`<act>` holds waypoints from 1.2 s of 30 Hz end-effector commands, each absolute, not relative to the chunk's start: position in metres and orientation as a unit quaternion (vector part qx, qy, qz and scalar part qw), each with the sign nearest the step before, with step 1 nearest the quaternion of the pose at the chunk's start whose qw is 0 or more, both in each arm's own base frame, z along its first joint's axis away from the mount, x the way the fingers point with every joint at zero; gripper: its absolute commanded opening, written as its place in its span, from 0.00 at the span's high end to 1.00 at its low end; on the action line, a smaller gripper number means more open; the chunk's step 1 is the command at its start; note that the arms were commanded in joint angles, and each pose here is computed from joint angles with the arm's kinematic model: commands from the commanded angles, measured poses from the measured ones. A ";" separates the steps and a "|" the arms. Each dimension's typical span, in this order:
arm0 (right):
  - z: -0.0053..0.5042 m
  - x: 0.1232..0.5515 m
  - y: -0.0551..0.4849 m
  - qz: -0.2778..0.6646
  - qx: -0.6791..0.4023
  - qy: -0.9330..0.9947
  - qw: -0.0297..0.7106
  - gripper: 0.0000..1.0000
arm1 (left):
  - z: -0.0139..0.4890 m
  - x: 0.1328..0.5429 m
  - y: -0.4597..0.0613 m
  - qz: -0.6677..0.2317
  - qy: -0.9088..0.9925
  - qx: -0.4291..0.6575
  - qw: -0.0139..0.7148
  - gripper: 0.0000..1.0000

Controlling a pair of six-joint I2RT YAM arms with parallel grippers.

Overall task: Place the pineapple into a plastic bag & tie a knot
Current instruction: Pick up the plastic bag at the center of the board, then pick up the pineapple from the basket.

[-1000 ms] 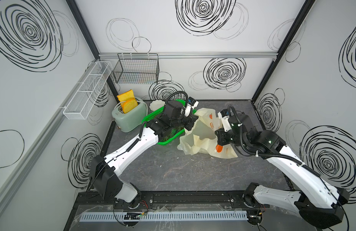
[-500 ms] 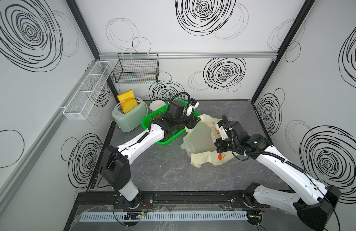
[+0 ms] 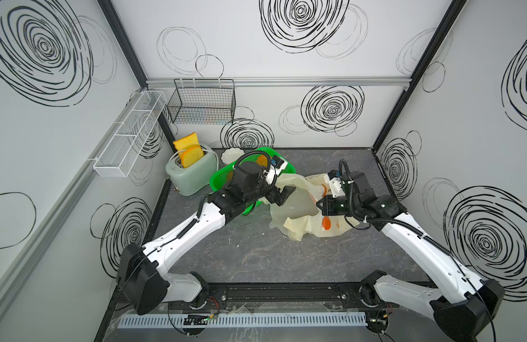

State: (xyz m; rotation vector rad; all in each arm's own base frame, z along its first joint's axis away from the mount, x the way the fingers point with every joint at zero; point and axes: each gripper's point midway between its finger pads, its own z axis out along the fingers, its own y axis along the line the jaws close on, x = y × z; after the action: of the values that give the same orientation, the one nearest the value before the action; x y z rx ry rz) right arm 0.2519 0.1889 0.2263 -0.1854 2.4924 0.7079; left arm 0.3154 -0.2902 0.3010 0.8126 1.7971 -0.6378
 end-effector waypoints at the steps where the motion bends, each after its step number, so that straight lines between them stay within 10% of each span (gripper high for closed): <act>1: 0.239 0.258 0.197 0.285 -0.073 0.915 0.274 1.00 | 0.318 0.309 -0.277 -0.260 0.736 0.316 0.539 0.00; 14: 0.238 0.260 0.197 0.285 -0.074 0.915 0.277 1.00 | 0.253 0.335 -0.151 -0.245 0.870 -0.071 0.421 0.00; 36: 0.238 0.259 0.195 0.287 -0.068 0.912 0.285 1.00 | 0.138 0.384 -0.136 -0.086 0.949 -0.159 0.257 0.03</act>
State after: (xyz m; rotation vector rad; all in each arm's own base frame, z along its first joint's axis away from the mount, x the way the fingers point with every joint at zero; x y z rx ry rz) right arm 0.2576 0.1965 0.2344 -0.1976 2.4613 0.7604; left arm 0.3829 -0.1433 0.1381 -0.3642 2.5712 -0.2883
